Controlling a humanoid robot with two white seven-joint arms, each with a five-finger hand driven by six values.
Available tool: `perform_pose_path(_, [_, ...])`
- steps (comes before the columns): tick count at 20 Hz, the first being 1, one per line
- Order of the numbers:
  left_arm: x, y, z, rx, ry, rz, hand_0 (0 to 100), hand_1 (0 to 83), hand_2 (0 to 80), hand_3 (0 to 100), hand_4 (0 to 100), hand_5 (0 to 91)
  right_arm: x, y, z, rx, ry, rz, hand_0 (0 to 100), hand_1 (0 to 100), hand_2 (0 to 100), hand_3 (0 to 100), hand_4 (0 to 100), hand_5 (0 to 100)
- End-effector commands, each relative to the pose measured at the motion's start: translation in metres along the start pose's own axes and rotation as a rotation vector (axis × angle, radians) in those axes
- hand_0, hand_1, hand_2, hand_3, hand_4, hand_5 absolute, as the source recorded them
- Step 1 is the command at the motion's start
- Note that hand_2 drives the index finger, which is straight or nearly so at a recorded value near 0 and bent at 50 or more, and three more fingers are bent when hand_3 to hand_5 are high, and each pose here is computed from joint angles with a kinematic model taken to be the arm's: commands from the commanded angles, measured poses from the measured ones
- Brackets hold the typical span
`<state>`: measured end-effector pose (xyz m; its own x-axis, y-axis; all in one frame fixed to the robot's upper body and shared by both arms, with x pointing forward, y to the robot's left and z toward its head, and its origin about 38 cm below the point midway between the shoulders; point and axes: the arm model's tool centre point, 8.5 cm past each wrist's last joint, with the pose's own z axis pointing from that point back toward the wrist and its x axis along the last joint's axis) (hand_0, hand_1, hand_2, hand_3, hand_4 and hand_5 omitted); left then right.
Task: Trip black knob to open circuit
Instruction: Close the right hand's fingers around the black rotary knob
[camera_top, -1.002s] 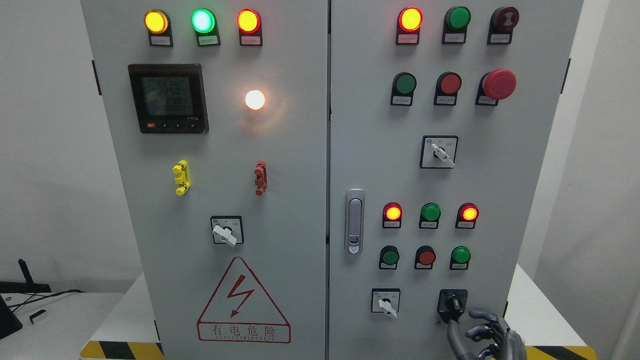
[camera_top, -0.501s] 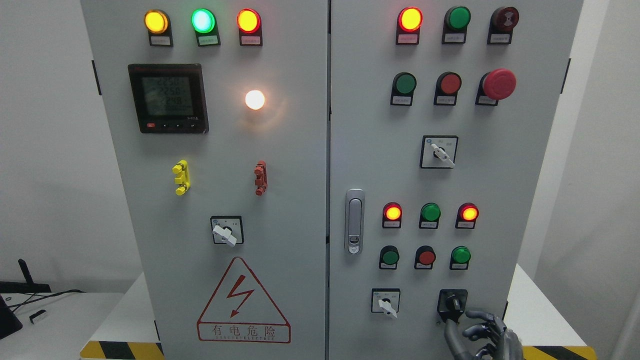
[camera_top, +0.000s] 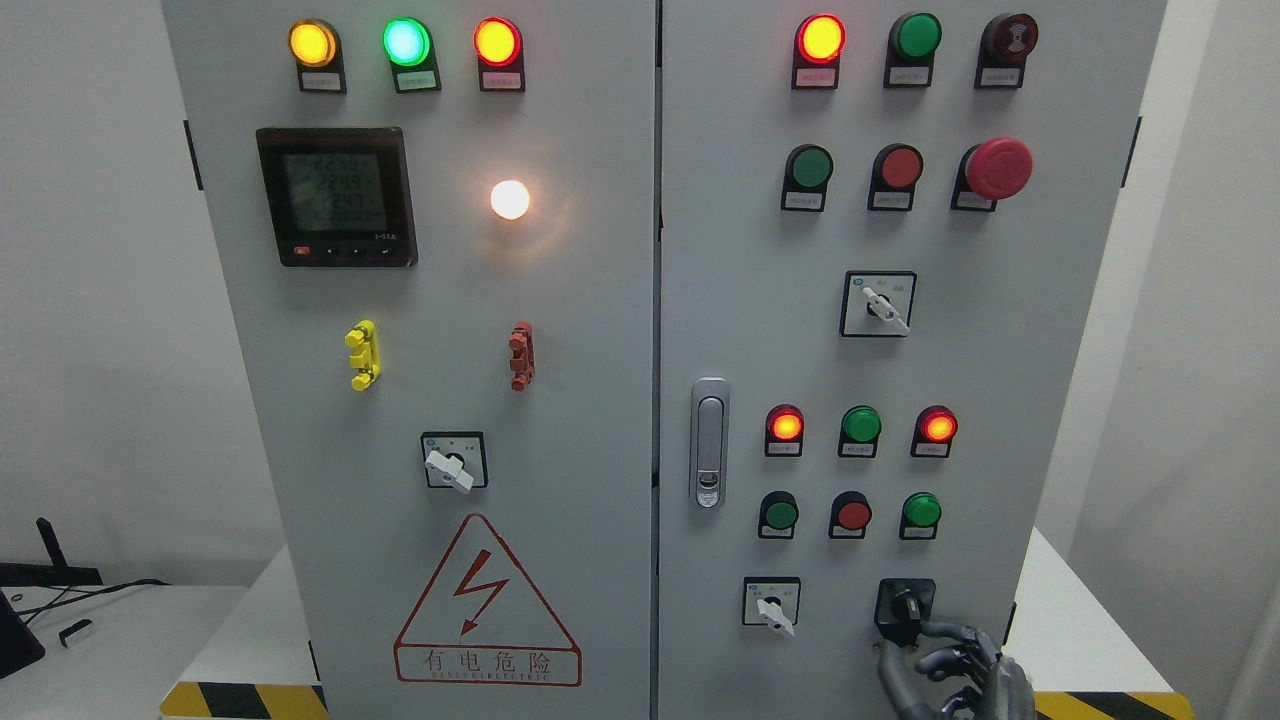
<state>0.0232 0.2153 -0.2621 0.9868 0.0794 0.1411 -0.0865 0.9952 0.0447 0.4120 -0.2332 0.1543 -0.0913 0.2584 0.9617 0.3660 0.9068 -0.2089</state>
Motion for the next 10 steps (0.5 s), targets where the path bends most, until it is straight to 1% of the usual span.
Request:
perform_pose_path(1, [0.0004, -0.0003, 0.0000, -0.004, -0.002, -0.030, 12, 38.9, 0.0, 0, 0, 0.0, 0.0002, 0.0009, 0.0002, -0.011, 0.003, -0.004, 27, 83, 43, 71, 70, 82])
perform_pose_path(10, [-0.0002, -0.0013, 0.0001, -0.006, 0.000, -0.030, 12, 38.9, 0.0, 0, 0, 0.0, 0.0009, 0.0010, -0.0007, -0.012, 0.001, -0.005, 30, 84, 45, 71, 70, 82])
